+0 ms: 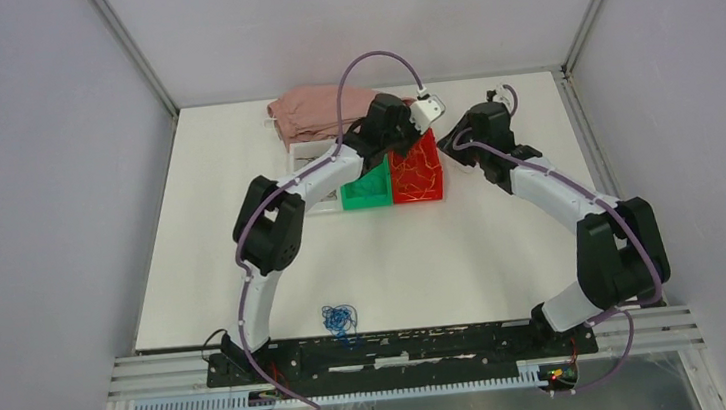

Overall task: Untangle the cables
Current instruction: Place the cable in the bin.

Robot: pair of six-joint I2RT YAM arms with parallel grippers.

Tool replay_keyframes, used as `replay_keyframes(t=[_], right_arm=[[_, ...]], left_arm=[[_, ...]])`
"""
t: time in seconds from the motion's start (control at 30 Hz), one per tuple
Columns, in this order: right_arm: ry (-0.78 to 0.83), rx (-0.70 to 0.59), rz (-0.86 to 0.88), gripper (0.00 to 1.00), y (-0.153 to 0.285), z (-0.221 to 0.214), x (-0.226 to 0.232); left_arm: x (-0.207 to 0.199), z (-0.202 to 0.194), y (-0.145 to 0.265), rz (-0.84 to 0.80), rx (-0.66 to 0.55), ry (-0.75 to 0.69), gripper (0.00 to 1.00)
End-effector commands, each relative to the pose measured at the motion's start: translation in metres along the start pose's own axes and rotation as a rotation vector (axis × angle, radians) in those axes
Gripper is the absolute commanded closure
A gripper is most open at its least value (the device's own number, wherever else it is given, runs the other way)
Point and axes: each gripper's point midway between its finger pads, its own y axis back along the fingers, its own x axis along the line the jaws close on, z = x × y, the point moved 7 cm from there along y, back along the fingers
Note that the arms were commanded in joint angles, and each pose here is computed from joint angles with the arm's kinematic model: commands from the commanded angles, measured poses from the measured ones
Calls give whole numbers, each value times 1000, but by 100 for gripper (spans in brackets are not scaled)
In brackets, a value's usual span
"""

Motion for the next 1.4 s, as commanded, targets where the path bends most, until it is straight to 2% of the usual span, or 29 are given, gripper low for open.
replay_keyframes(t=[0.0, 0.03, 0.1, 0.23, 0.3, 0.4, 0.63, 0.77, 0.93, 0.97, 1.03, 1.1, 1.27, 1.37], right_arm=[[31, 17, 61, 71, 1, 2, 8], [36, 24, 70, 71, 1, 1, 9], [45, 29, 90, 72, 3, 2, 12], [53, 29, 110, 72, 8, 1, 13], [56, 38, 128, 72, 11, -1, 14], [63, 51, 175, 70, 17, -4, 15], [92, 58, 309, 53, 40, -10, 22], [109, 77, 292, 50, 37, -11, 20], [142, 105, 185, 53, 24, -8, 15], [147, 92, 133, 50, 24, -5, 10], [144, 54, 12, 38, 27, 1, -4], [131, 23, -100, 33, 29, 6, -18], [168, -15, -349, 37, 21, 10, -50], [209, 19, -452, 38, 2, 7, -65]], left_arm=[[12, 23, -1, 50, -69, 0, 59], [12, 22, -1, 42, -54, -8, 46], [11, 25, 1, -9, -35, -16, 34], [10, 36, 13, -86, -37, -23, 26], [9, 38, 20, -136, -9, -61, 22], [11, 40, 31, -221, 46, -127, 12], [12, 33, 40, -282, 108, -178, 11], [14, 37, 50, -323, 129, -222, 9], [40, 47, 78, -301, 123, -198, 1], [47, 46, 85, -290, 129, -189, 1], [57, 46, 101, -282, 137, -165, 1], [69, 43, 118, -267, 139, -117, 1], [84, 27, 162, -275, 153, 0, 1], [81, 20, 190, -295, 140, 42, 1]])
